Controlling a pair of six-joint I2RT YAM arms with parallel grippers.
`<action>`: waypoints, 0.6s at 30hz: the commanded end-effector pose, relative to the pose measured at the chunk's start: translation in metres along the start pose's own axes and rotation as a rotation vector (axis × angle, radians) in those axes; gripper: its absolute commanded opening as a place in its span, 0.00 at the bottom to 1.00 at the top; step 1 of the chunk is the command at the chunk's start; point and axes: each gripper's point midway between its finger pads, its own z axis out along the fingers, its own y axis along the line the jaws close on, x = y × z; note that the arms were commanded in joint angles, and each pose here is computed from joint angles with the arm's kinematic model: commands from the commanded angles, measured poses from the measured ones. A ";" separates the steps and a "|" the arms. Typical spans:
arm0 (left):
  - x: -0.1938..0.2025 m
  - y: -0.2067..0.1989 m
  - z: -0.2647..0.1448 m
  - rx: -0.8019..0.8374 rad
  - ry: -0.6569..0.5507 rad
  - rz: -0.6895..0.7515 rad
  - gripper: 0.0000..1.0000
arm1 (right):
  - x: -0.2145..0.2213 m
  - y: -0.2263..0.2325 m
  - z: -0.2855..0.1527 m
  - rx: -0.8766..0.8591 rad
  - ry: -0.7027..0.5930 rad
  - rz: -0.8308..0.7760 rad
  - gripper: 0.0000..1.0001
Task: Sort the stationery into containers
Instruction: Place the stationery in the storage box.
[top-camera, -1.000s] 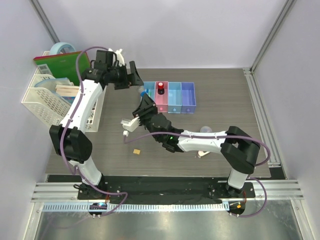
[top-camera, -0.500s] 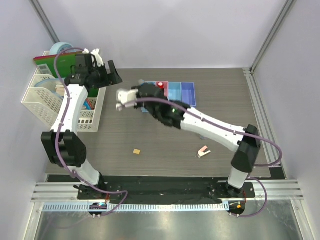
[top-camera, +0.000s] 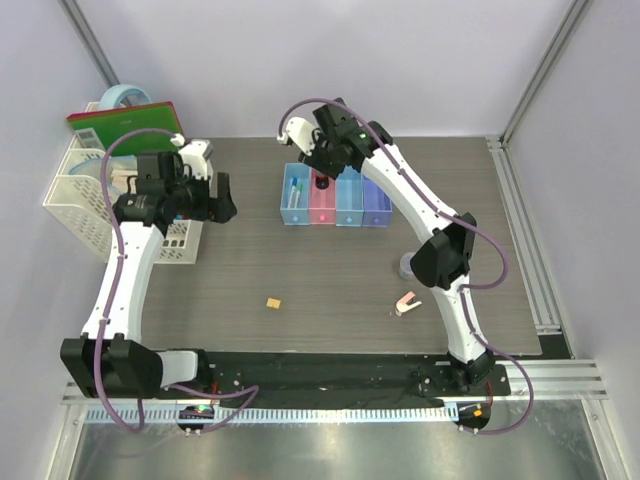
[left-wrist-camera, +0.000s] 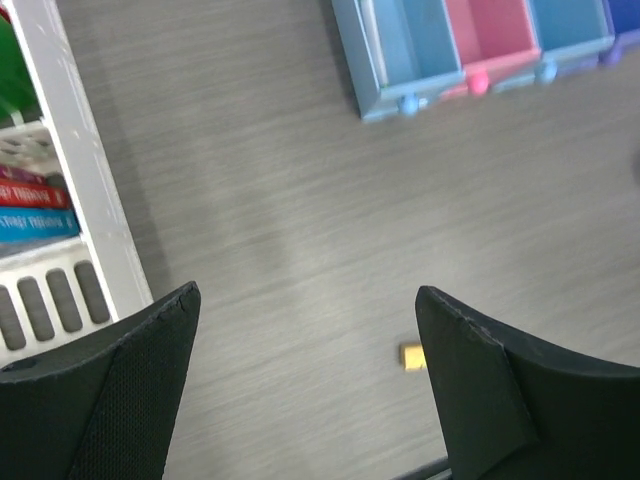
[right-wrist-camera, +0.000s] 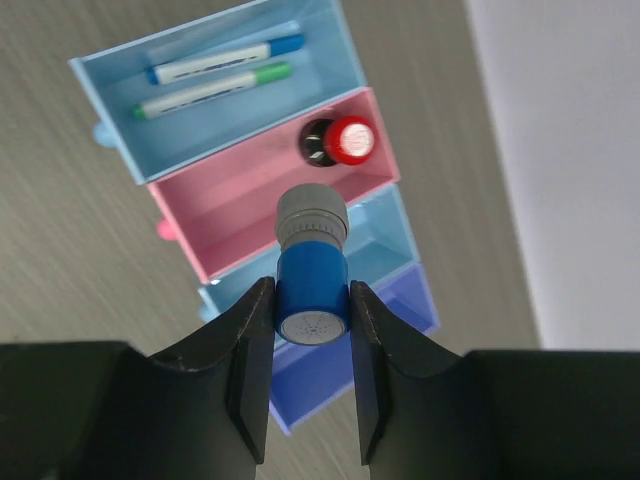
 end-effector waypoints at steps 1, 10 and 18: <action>0.027 -0.012 -0.023 0.053 0.035 0.112 0.88 | -0.001 0.023 0.010 -0.155 -0.069 0.109 0.01; 0.070 -0.041 -0.045 0.202 0.089 0.170 0.85 | 0.014 0.018 0.042 -0.188 -0.105 0.147 0.01; 0.076 -0.049 -0.053 0.238 0.101 0.162 0.84 | 0.028 0.032 0.067 -0.228 -0.093 0.142 0.01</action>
